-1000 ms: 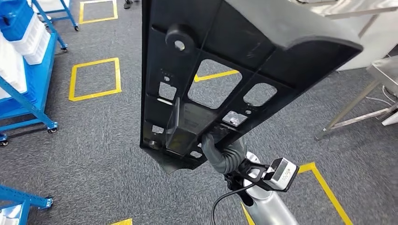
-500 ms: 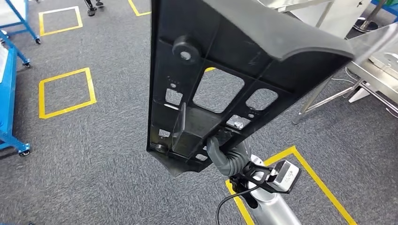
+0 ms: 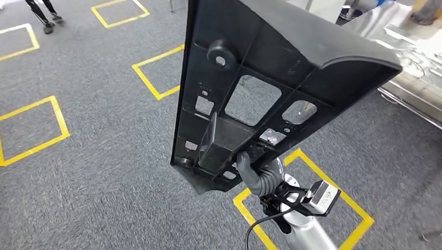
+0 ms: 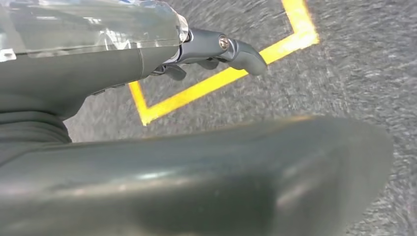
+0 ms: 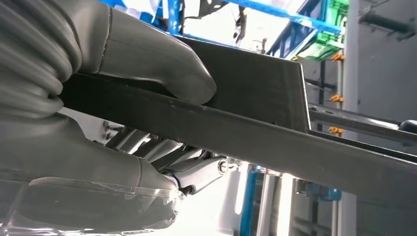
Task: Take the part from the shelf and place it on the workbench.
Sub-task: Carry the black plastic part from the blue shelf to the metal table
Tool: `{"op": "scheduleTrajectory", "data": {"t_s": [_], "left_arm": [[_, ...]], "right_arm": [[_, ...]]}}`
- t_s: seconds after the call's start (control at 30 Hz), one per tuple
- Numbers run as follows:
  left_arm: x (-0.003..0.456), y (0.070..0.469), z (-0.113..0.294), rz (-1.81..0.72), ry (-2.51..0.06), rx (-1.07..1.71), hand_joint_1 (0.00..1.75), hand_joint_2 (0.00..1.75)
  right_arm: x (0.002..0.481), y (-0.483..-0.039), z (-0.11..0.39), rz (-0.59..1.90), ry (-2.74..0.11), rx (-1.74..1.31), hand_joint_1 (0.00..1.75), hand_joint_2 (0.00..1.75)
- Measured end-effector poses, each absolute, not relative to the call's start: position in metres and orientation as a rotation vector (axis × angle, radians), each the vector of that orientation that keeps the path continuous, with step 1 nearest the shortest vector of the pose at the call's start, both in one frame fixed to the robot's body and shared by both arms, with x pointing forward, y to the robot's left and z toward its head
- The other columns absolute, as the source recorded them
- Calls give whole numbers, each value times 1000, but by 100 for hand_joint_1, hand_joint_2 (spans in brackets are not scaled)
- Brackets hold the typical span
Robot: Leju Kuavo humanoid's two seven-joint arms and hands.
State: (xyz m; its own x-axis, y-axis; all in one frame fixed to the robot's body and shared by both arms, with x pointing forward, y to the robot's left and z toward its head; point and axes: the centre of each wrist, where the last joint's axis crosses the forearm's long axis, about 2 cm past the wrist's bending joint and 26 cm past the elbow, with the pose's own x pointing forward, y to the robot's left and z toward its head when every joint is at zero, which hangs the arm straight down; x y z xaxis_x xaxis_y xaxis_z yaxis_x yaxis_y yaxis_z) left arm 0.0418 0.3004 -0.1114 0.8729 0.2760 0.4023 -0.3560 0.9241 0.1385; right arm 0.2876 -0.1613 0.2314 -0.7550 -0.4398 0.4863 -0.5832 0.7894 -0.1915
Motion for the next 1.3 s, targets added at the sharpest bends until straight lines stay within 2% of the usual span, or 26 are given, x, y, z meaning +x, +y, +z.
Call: {"op": "scheduleTrajectory", "data": {"t_s": [1.3], "left_arm": [[44,305,-111,362,-399,212,0,0]], "right_arm": [[290,-180,229,464,-2557,738,175,175]]}}
